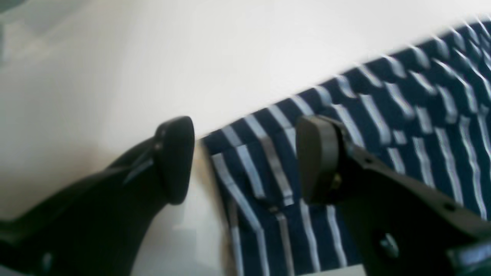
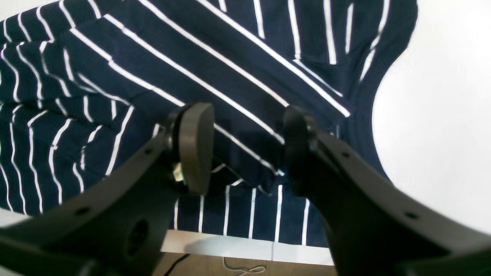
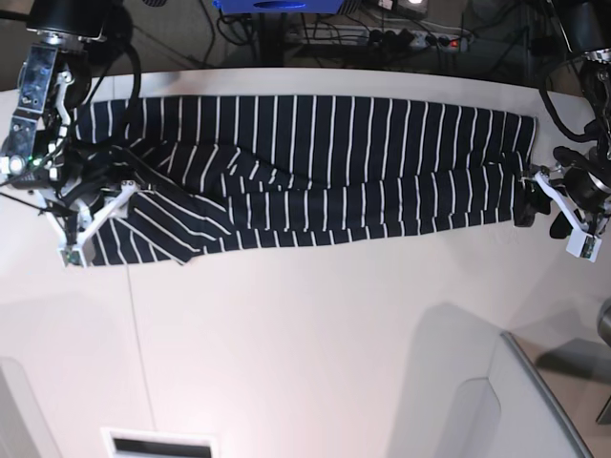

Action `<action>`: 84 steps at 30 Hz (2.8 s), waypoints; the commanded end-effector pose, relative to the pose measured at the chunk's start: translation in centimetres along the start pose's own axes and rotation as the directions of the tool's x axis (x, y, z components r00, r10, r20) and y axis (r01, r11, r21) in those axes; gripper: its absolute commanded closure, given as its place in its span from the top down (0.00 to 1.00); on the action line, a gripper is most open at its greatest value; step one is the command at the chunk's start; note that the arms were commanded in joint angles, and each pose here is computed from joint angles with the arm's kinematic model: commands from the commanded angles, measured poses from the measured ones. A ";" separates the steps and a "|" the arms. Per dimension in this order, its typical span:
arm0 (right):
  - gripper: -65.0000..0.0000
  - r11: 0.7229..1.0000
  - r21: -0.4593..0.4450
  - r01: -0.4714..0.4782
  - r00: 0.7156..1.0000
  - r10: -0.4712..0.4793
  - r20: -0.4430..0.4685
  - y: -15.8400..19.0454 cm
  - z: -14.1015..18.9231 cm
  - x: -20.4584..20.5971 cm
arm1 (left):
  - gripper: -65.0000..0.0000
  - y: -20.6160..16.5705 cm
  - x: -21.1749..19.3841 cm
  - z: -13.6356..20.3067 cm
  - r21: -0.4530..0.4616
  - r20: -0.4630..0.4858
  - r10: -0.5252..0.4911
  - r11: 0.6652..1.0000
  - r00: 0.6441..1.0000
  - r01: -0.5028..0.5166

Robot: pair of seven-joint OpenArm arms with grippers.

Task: Layout the t-shirt on the table in an organized manner, then fold the t-shirt properly
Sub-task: 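Open the left gripper and release its end of the striped strip, then regrasp the strip end with the left gripper and fold it inward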

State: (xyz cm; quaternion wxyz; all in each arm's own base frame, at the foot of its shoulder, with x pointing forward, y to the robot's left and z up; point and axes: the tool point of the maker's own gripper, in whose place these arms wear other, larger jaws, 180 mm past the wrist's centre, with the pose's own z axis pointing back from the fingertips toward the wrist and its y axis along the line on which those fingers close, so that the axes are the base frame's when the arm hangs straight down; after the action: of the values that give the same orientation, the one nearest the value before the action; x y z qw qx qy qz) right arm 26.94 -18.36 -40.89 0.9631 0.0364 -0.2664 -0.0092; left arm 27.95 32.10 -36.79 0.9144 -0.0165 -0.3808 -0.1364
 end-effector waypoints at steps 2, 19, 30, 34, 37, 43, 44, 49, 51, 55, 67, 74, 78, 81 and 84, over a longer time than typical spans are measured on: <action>0.44 1.000 -0.002 -0.008 0.999 0.008 0.051 -0.2 0.4 1.4 | 0.62 -0.7 -0.3 -0.1 -0.023 0.017 0.024 0.999 1.000 -0.023; 0.44 1.000 0.003 -0.005 0.998 0.005 0.056 0.0 0.4 1.5 | 0.00 -1.4 -7.4 -1.7 -0.012 -0.054 0.319 0.947 0.946 -0.320; 0.44 1.000 0.002 -0.004 0.998 0.004 0.058 -0.1 0.4 1.1 | 0.00 -1.2 -9.6 -2.6 -0.006 -0.103 0.379 0.924 0.920 -0.382; 0.44 1.000 0.002 -0.004 0.998 0.004 0.070 -0.1 0.4 1.3 | 0.00 0.8 -7.4 -1.4 0.030 -0.030 0.364 0.931 0.931 -0.364; 0.44 1.000 0.003 -0.005 0.998 0.005 0.069 0.0 0.4 1.3 | 0.00 4.0 -5.0 1.9 0.109 0.043 0.356 0.927 0.933 -0.359; 0.44 1.000 0.003 -0.005 0.998 0.005 0.067 0.0 0.4 0.9 | 0.00 9.5 -4.1 6.4 0.202 0.098 0.382 0.896 0.919 -0.394; 0.44 1.000 0.003 -0.005 0.998 0.005 0.067 0.0 0.4 0.9 | 0.00 9.8 -5.0 6.4 0.193 0.081 0.414 0.886 0.907 -0.422; 0.44 1.000 0.003 -0.005 0.998 0.005 0.067 0.0 0.4 0.9 | 0.52 9.7 -8.5 5.8 0.078 0.061 0.620 0.778 0.782 -0.623; 0.44 1.000 0.003 -0.005 0.998 0.005 0.067 0.0 0.4 0.9 | 0.87 9.5 -9.0 5.6 0.055 0.068 0.657 0.749 0.751 -0.661; 0.44 1.000 0.003 -0.005 0.998 0.005 0.067 0.0 0.4 0.9 | 1.00 8.9 -9.5 5.2 0.047 0.059 0.674 0.735 0.736 -0.677; 0.44 1.000 0.001 -0.006 0.998 0.006 0.067 -0.1 0.4 0.9 | 1.00 4.2 -10.9 -0.2 -0.009 0.011 0.693 0.721 0.721 -0.693; 0.44 1.000 -0.002 -0.008 0.998 0.009 0.065 -0.3 0.4 0.9 | 1.00 2.4 -12.7 -1.9 -0.018 -0.017 0.725 0.689 0.689 -0.725; 0.44 1.000 -0.002 -0.008 0.998 0.009 0.065 -0.3 0.4 0.9 | 1.00 1.1 -12.7 -2.7 -0.037 -0.040 0.711 0.701 0.702 -0.712; 0.44 1.000 -0.001 -0.008 0.998 0.008 0.067 -0.2 0.4 1.0 | 1.00 -0.8 -12.0 -4.1 -0.078 -0.065 0.700 0.707 0.711 -0.703; 0.44 1.000 -0.002 -0.009 0.998 0.009 0.067 -0.2 0.4 1.0 | 1.00 -1.3 -11.8 -4.4 -0.088 -0.063 0.707 0.699 0.705 -0.709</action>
State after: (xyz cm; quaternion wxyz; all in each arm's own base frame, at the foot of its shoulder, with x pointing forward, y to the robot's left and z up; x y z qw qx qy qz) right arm 26.49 -18.34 -41.20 0.9606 0.0383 -0.2751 -0.0098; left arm 24.40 33.06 -47.05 0.8764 -0.2194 -0.3700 0.2167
